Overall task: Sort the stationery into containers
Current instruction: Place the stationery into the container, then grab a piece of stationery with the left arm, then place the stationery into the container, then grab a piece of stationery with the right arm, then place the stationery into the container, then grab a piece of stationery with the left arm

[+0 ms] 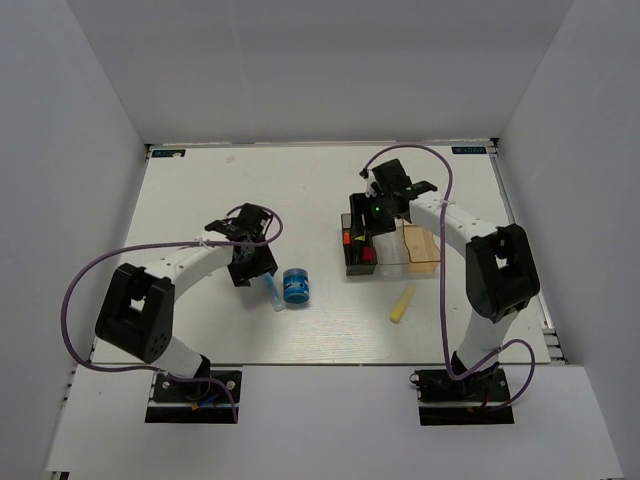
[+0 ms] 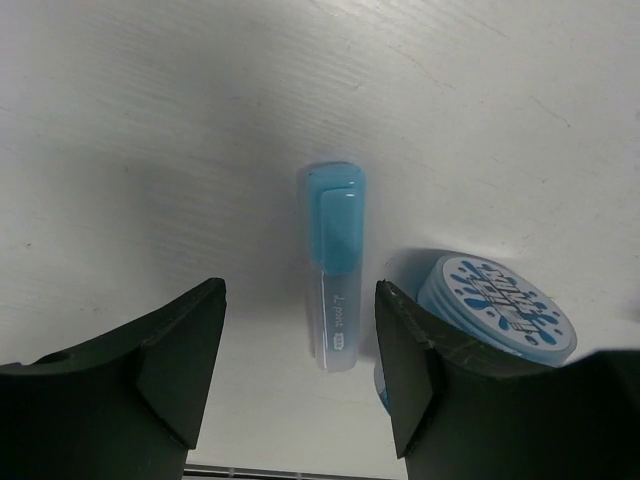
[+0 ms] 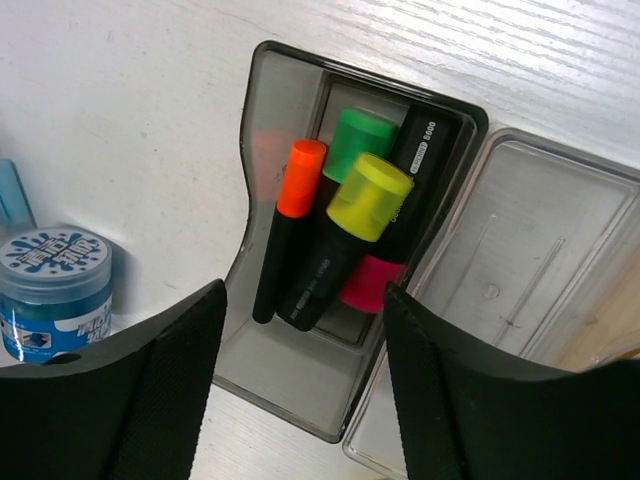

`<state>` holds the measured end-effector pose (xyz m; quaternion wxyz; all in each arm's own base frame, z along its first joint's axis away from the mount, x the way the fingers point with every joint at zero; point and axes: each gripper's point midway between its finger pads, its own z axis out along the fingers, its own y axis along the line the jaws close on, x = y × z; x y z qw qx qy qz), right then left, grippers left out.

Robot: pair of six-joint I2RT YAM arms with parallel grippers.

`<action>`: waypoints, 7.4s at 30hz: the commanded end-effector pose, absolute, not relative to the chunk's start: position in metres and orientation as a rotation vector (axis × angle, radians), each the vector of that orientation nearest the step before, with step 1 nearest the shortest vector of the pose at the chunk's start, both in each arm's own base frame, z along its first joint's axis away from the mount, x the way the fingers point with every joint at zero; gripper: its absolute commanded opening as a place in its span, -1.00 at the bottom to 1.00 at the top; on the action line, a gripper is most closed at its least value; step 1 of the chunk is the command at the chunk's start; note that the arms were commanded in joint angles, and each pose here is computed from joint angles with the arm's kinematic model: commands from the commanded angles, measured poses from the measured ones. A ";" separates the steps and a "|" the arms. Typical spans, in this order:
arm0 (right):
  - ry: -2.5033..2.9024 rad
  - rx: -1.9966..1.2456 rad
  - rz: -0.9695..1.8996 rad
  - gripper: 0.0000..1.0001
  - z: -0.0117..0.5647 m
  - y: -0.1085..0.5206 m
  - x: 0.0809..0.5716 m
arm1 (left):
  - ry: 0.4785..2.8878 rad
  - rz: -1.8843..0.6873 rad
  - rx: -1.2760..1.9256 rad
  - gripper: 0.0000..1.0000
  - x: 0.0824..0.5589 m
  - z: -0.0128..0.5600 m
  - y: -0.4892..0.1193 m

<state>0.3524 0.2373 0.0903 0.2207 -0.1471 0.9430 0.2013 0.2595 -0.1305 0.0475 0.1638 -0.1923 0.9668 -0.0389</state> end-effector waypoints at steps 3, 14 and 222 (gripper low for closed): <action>2.509 -0.446 0.640 0.36 0.122 0.251 0.357 | 2.716 -0.119 -0.528 0.43 0.278 0.059 -0.144; 2.202 -0.524 0.532 -1.00 0.200 0.215 0.343 | 2.786 0.029 -0.480 0.31 0.265 0.032 -0.151; 2.539 -0.515 0.380 0.78 0.155 0.166 0.310 | 2.800 0.091 0.036 1.00 0.253 0.116 -0.214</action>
